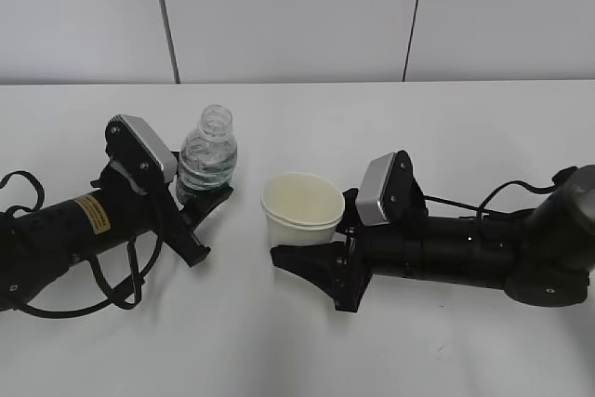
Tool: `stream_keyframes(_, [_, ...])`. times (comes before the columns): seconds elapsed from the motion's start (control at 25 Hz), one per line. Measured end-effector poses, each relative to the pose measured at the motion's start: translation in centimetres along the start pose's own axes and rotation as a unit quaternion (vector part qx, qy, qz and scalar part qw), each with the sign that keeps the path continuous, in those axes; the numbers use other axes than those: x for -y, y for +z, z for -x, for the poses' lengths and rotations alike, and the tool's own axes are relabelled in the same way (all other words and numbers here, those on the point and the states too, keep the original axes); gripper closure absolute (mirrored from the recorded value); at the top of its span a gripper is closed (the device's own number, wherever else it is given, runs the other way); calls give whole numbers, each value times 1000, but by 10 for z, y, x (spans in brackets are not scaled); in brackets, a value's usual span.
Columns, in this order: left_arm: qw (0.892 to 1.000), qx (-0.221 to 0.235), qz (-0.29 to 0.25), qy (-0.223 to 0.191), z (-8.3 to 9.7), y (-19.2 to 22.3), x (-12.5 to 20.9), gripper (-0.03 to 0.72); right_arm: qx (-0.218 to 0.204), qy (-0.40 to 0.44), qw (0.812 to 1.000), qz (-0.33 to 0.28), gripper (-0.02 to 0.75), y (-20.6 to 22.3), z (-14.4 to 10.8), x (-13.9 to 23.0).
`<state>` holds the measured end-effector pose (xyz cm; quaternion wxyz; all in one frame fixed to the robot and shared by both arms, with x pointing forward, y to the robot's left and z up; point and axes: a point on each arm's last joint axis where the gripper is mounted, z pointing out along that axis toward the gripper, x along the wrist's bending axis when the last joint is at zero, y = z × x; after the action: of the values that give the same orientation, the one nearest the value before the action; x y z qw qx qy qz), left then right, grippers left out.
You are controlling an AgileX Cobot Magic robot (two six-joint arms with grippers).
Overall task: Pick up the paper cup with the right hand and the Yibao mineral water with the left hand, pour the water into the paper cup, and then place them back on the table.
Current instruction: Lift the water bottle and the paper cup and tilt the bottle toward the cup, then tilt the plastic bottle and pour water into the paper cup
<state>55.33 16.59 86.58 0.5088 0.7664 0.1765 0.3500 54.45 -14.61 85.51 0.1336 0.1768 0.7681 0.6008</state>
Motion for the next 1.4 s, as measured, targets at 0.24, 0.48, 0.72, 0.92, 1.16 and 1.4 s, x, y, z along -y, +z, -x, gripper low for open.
stream_keyframes(0.24, [999,-6,-1,38,-2,0,-1,304,-10,-30,999,-3,200,18,1,-10])
stream_keyframes(0.48, [997,-19,-1,76,-5,-1,-5,308,-15,-23,1000,-7,200,22,0,-13])
stream_keyframes(0.72, [992,-24,-4,121,-6,-1,-5,314,-17,-7,1000,-10,200,22,0,-12])
stream_keyframes(0.92, [990,-25,-5,140,-7,-1,-5,314,-18,-2,1000,-11,200,27,0,-9])
stream_keyframes(1.16, [983,-26,-6,180,-7,-1,-4,316,-25,2,1000,-17,200,30,-1,-3])
stream_keyframes(1.4, [978,-27,-8,206,-7,-1,-4,316,-32,0,999,-16,200,34,-5,-4])
